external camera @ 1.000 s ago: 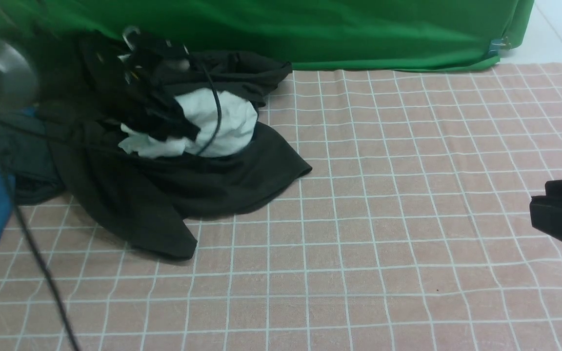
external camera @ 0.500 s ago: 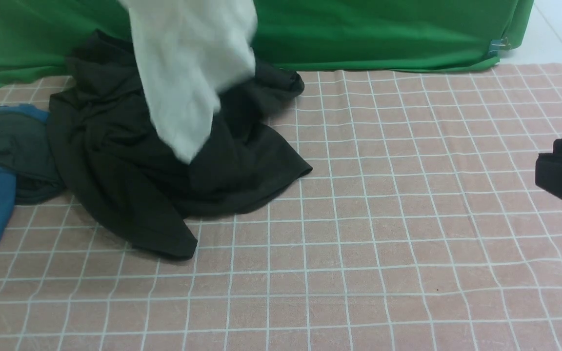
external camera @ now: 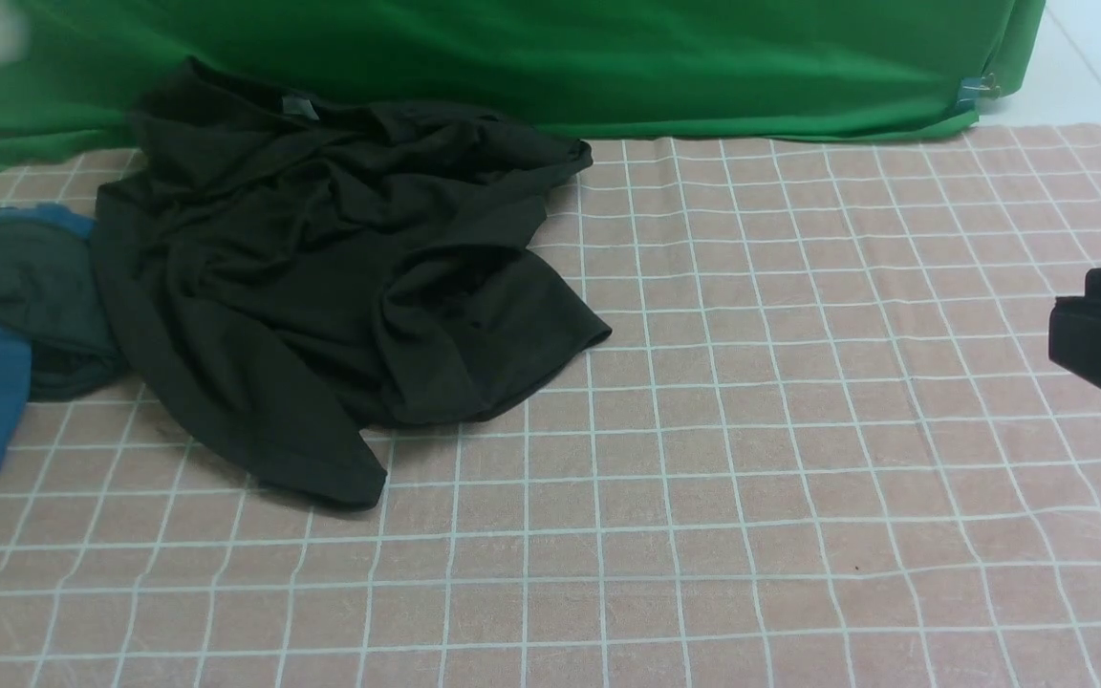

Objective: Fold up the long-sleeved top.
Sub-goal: Spread the long sleeves with your arms and place them on the tabletop

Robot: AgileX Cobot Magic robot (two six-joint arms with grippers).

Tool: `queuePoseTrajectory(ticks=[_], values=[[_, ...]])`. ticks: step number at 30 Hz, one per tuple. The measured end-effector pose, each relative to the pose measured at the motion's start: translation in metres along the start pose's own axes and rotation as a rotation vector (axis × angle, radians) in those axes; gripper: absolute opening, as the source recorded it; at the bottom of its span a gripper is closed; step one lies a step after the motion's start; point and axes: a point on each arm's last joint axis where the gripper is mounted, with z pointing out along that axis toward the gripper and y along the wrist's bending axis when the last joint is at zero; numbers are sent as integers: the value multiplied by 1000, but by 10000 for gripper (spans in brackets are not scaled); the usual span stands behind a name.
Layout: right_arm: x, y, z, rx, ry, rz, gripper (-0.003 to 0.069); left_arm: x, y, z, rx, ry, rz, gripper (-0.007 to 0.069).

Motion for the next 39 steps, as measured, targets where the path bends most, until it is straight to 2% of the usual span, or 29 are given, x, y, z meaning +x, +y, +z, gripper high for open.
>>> queuePoseTrajectory(ticks=[2,4,7,8,12,15,16,17,20,21,22,23,24,25,26,29,32,33,35,39], values=[[0,0,0,0,0,0,209,21,21,37,-14,133,-90,125],[0,0,0,0,0,0,209,33,30,55,-5,188,-138,125],[0,0,0,-2,4,0,209,69,48,105,57,344,-267,125],[0,0,0,-2,4,0,209,71,49,108,67,350,-277,125],[1,0,0,-5,12,0,211,121,47,162,167,505,-393,125],[2,1,0,-9,24,-1,216,173,29,199,253,671,-424,158],[3,1,0,-11,29,-1,216,195,20,209,288,742,-432,204],[3,1,0,-11,29,-1,217,200,17,212,298,760,-433,220],[3,1,0,-13,35,-1,219,229,6,220,342,850,-453,360],[3,1,0,-13,35,-4,220,239,4,221,351,881,-470,453],[3,1,0,-13,35,-4,220,241,4,221,350,883,-473,466],[3,1,0,-13,36,-6,220,242,7,220,332,877,-509,583],[3,1,0,-13,36,-6,220,241,8,219,327,869,-513,593],[3,1,0,-13,36,-7,220,237,10,216,320,842,-539,644],[3,1,0,-14,37,-8,220,233,12,212,313,810,-564,664],[4,1,0,-16,44,-10,220,205,19,191,291,657,-614,687],[5,1,0,-16,46,-12,220,178,19,170,279,527,-621,679],[5,1,0,-16,46,-14,220,155,14,154,276,442,-592,645],[5,1,0,-16,47,-14,220,138,5,142,281,386,-553,599],[5,2,0,-17,49,-14,220,88,-51,116,385,282,-341,328]])
